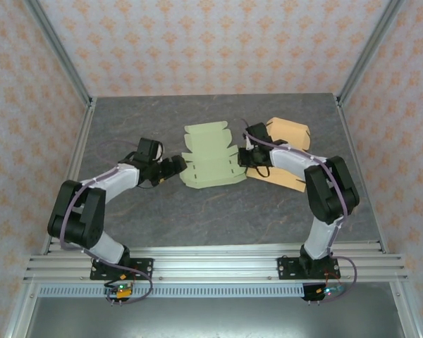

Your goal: Fold the paper box

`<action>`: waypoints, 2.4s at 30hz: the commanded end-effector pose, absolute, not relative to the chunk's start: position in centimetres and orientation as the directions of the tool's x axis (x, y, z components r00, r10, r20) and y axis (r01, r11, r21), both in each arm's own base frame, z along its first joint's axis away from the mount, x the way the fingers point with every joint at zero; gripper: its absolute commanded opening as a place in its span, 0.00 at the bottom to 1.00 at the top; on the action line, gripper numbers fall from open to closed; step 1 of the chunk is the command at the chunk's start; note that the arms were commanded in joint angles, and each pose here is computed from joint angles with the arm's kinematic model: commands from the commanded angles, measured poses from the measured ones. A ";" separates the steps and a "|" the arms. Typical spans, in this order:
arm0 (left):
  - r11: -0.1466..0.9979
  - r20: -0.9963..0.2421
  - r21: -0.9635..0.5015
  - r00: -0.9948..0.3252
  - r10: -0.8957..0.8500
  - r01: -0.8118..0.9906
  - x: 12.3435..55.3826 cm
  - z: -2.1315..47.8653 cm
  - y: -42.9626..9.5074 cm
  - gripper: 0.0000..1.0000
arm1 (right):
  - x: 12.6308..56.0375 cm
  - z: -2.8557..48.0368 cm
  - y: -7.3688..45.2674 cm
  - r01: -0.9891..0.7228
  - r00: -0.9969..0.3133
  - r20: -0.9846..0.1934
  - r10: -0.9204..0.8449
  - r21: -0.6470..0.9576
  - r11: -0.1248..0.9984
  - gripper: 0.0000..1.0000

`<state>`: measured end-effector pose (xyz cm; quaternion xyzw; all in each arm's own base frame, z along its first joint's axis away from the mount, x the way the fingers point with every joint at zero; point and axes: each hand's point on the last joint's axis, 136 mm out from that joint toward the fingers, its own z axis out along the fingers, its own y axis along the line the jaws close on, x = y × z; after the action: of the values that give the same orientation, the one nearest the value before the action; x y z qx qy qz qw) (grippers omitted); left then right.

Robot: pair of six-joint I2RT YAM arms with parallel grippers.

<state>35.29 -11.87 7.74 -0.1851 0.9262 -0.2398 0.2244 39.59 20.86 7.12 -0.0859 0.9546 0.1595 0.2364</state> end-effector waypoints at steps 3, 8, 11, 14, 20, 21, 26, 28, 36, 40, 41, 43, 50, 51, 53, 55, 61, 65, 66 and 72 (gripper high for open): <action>0.876 -0.543 -0.442 -0.720 -0.432 -0.192 35.8 15.5 -9.0 0.98 | 39.4 11.1 22.9 -0.587 -0.695 -0.567 -0.443 0.091 0.805 0.06; 0.902 -0.648 -0.384 -0.639 -0.415 -0.196 35.3 20.2 -6.9 1.00 | 38.8 12.8 24.9 -0.873 -0.335 -0.593 -0.732 -0.098 0.478 0.03; 0.904 -0.680 -0.379 -0.603 -0.418 -0.199 35.3 21.5 -6.3 1.00 | 39.5 12.9 26.4 -0.944 -0.110 -0.549 -0.829 -0.203 0.260 0.05; 0.898 -0.668 -0.390 -0.609 -0.427 -0.203 35.4 20.9 -6.5 1.00 | 42.5 12.8 27.7 -0.930 0.027 -0.505 -0.863 -0.330 0.164 0.35; 0.861 -0.580 -0.458 -0.659 -0.478 -0.221 36.5 17.4 -8.1 1.00 | 48.9 18.8 27.4 -0.707 -0.224 -0.705 -0.673 -0.358 0.610 0.50; 0.855 -0.572 -0.467 -0.661 -0.486 -0.224 36.6 17.0 -8.2 1.00 | 48.7 19.6 26.6 -0.645 -0.305 -0.748 -0.590 -0.293 0.705 0.51; 0.852 -0.555 -0.471 -0.672 -0.489 -0.230 36.8 15.8 -8.4 1.00 | 43.2 19.5 22.8 -0.275 -0.697 -0.717 0.001 0.269 0.923 0.54; 0.861 -0.543 -0.452 -0.694 -0.473 -0.233 36.7 14.6 -8.5 1.00 | 40.0 16.8 21.4 -0.078 -0.798 -0.573 0.188 0.407 0.910 0.53; 0.869 -0.464 -0.430 -0.765 -0.447 -0.247 37.1 9.0 -9.3 1.00 | 33.2 9.4 22.4 0.103 -0.898 -0.289 0.331 0.595 0.797 0.47; 0.851 -0.450 -0.461 -0.761 -0.468 -0.251 37.5 9.1 -9.8 1.00 | 32.9 7.3 22.8 0.141 -0.904 -0.247 0.349 0.599 0.789 0.43; 0.851 -0.455 -0.462 -0.758 -0.468 -0.248 37.6 9.3 -9.8 1.00 | 33.0 7.1 22.9 0.145 -0.905 -0.241 0.351 0.600 0.787 0.43; 0.857 -0.468 -0.453 -0.753 -0.462 -0.244 37.5 9.8 -9.6 1.00 | 33.4 6.6 23.4 0.145 -0.909 -0.229 0.349 0.610 0.779 0.43; 0.867 -0.475 -0.433 -0.755 -0.452 -0.247 37.0 10.2 -9.2 1.00 | 34.8 4.8 25.3 0.135 -0.923 -0.203 0.327 0.627 0.768 0.30; 0.868 -0.477 -0.431 -0.754 -0.451 -0.246 36.9 10.3 -9.1 1.00 | 35.0 4.6 25.4 0.135 -0.924 -0.202 0.324 0.622 0.772 0.26; 0.870 -0.490 -0.427 -0.747 -0.450 -0.244 36.8 10.8 -8.9 1.00 | 35.4 4.7 25.6 0.109 -0.927 -0.219 0.304 0.618 0.778 0.18; 0.874 -0.517 -0.425 -0.730 -0.448 -0.236 36.9 12.1 -8.5 1.00 | 35.8 5.3 25.5 0.050 -0.931 -0.265 0.252 0.589 0.806 0.06; 0.890 -0.644 -0.439 -0.648 -0.407 -0.123 38.0 17.6 -8.4 1.00 | 36.9 10.3 24.6 -0.391 -0.853 -0.471 -0.224 0.293 0.873 0.03; 0.896 -0.716 -0.442 -0.589 -0.375 -0.033 38.6 19.8 -8.9 1.00 | 38.0 12.0 21.6 -0.629 -0.689 -0.428 -0.584 -0.047 0.776 0.02; 0.895 -0.731 -0.446 -0.579 -0.361 0.005 38.7 19.9 -9.4 1.00 | 38.2 12.4 21.5 -0.697 -0.622 -0.408 -0.668 -0.098 0.710 0.02; 0.862 -0.761 -0.473 -0.577 -0.297 0.180 39.5 19.3 -12.4 0.98 | 39.8 12.9 21.7 -0.874 -0.402 -0.264 -0.877 -0.173 0.453 0.03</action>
<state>38.93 -10.75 19.15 -0.0864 0.8625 -0.2335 0.4405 41.78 24.09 15.85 -0.3903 0.8811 0.0550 0.2611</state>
